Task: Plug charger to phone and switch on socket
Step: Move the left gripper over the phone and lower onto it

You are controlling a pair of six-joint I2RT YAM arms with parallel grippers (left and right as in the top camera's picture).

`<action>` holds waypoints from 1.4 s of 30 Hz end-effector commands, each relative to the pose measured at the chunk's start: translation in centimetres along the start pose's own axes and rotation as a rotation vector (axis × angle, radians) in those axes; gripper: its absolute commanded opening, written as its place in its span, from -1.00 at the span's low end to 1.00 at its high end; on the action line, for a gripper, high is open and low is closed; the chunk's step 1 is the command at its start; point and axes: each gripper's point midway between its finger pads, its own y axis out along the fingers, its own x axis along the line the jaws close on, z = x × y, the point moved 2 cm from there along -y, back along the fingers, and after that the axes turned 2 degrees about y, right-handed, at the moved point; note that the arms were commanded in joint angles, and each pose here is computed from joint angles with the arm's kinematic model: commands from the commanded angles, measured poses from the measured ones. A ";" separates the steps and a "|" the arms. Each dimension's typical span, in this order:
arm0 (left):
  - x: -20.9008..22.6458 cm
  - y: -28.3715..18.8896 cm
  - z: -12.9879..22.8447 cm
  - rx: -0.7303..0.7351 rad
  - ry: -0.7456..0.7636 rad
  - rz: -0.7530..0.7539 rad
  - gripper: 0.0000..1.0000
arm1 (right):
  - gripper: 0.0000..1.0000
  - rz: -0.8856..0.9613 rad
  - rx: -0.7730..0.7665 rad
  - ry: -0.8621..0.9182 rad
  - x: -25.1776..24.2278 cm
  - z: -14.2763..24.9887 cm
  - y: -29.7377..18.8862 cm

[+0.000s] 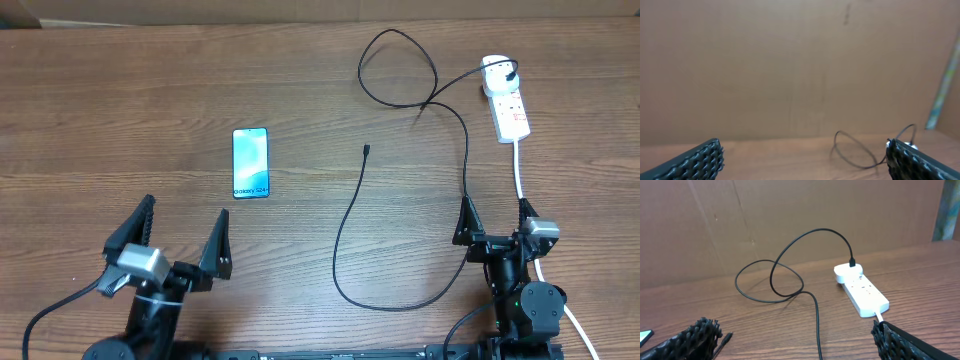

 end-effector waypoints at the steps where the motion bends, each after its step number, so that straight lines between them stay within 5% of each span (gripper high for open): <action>1: -1.2 -0.2 -1.0 -0.016 0.033 0.071 0.99 | 1.00 -0.007 -0.005 -0.004 0.1 0.2 0.0; 8: -0.6 1.3 -1.1 0.073 -0.004 0.039 1.00 | 1.00 -0.007 -0.005 -0.004 0.1 0.2 0.0; 13: 0.4 4.1 -1.4 0.343 -0.048 -0.014 0.99 | 1.00 -0.007 -0.006 -0.004 0.1 0.2 0.0; 17: -1.1 6.4 -1.3 0.520 -0.114 0.102 0.99 | 1.00 -0.007 -0.005 -0.004 0.1 0.2 0.0; 22: -0.7 8.6 1.3 0.674 -0.169 0.111 0.99 | 1.00 -0.007 -0.005 -0.004 0.1 0.2 0.0; 27: 4.4 9.0 5.1 0.892 -0.271 -0.285 0.99 | 1.00 -0.007 -0.005 -0.004 0.1 0.2 0.0; 31: 6.5 8.6 7.8 1.064 -0.283 -0.454 0.99 | 1.00 -0.007 -0.005 -0.004 0.1 0.2 0.0; 42: 4.5 10.9 15.7 1.327 -0.490 -0.348 0.99 | 1.00 -0.007 -0.005 -0.004 0.1 0.2 0.0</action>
